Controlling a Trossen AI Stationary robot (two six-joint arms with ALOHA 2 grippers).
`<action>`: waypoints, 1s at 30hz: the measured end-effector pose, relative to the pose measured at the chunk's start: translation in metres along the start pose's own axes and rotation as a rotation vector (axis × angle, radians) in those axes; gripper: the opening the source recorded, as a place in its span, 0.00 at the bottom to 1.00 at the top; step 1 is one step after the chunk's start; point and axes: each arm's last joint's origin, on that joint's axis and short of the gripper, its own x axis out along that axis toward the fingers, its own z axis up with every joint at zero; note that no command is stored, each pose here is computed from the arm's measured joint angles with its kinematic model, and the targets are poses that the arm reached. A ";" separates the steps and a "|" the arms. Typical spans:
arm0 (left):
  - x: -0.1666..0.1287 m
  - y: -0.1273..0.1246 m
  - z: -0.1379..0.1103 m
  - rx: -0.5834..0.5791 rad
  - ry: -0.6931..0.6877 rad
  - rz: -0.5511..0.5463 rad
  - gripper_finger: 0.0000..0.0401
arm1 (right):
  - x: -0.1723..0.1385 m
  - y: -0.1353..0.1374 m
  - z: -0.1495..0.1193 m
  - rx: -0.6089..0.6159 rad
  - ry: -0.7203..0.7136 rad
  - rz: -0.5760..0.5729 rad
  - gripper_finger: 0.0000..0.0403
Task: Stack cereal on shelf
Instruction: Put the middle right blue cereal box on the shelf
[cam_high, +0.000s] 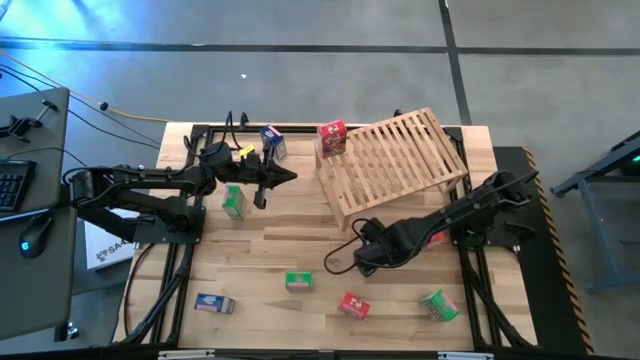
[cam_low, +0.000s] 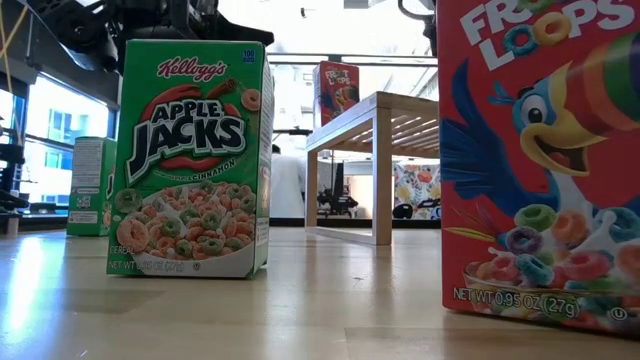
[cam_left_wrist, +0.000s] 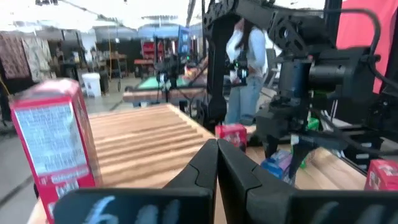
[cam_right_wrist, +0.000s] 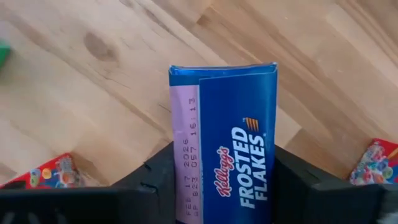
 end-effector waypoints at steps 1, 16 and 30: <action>0.000 0.000 -0.002 -0.007 0.015 0.000 0.00 | -0.001 0.001 0.000 -0.021 0.010 0.006 0.39; -0.001 0.000 -0.004 -0.036 0.043 0.001 0.00 | -0.144 0.020 0.046 -0.615 -0.287 0.245 0.38; -0.005 0.010 -0.001 0.036 0.014 0.048 0.00 | -0.182 -0.097 0.166 -0.978 -0.299 -0.073 0.38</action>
